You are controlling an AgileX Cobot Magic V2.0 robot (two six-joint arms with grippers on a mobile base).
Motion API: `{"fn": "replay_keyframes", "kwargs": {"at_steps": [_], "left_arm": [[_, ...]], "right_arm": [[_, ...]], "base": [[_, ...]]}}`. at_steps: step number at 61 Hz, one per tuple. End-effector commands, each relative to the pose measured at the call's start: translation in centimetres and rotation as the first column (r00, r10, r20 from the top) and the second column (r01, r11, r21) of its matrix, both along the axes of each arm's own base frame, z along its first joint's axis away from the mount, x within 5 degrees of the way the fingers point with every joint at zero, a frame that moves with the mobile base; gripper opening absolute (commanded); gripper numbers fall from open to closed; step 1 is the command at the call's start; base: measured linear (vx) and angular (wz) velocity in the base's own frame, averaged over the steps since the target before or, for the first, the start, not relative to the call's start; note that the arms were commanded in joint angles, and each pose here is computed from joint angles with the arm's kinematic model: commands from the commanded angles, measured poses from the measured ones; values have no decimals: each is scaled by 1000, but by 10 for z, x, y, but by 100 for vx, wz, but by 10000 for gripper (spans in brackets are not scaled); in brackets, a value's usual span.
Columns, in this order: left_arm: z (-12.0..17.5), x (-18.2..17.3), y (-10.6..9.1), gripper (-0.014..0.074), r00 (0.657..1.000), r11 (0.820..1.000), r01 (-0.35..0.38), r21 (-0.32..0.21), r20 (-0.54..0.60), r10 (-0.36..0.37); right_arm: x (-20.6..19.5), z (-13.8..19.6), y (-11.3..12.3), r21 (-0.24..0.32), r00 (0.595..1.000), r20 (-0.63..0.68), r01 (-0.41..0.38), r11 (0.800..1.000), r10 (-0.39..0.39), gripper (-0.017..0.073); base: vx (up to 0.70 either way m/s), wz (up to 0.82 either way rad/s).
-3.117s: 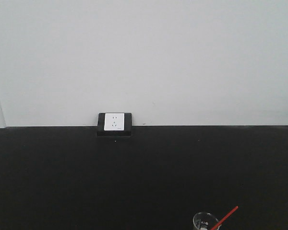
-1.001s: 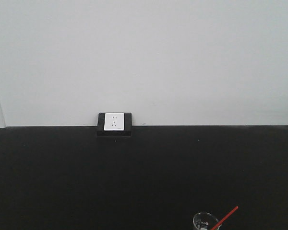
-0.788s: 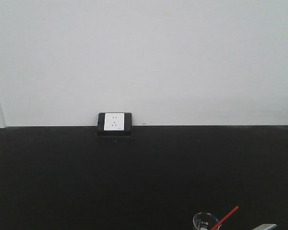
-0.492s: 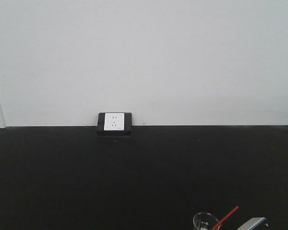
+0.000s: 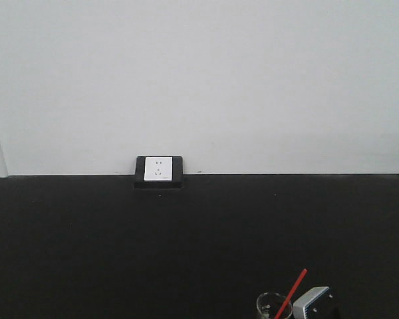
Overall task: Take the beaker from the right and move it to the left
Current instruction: 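Lift the held beaker off the bench with the right gripper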
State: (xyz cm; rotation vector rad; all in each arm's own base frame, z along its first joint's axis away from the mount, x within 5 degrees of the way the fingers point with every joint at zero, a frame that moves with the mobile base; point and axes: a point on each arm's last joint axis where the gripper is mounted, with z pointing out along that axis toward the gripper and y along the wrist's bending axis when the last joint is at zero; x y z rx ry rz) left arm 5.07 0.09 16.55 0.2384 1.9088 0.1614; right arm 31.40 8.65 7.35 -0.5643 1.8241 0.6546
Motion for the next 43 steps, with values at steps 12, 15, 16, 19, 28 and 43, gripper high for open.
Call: {"fn": "replay_keyframes", "kwargs": {"at_steps": [12, 15, 16, 19, 28, 43], "left_arm": [[1, 2, -1, -6, 998, 1000, 11, -2, 64, -11], [1, 2, -1, -6, 998, 1000, 11, -2, 64, -11], [1, 2, -1, -6, 998, 1000, 11, -2, 64, -11], [1, 2, -1, -6, 998, 1000, 11, -2, 64, -11], [1, 2, -1, -6, 998, 1000, 11, -2, 64, -11], [1, 2, -1, -6, 998, 1000, 11, -2, 64, -11]], "right_arm": [[9, 40, 6, 179, 978, 203, 17, 984, -54, -18], [10, 43, 6, 206, 980, 187, 22, 978, -61, -14], [10, 45, 6, 209, 981, 186, 22, 978, -62, -13], [10, 50, 6, 223, 983, 168, 29, 974, -68, -8], [10, 73, 3, 188, 988, 121, 69, 980, -93, -3], [-6, 142, -11, 96, 973, 63, 215, 972, -222, -3]], "base": [[0, 0], [0, 0], [0, 0], [0, 0], [0, 0], [0, 0]]}}
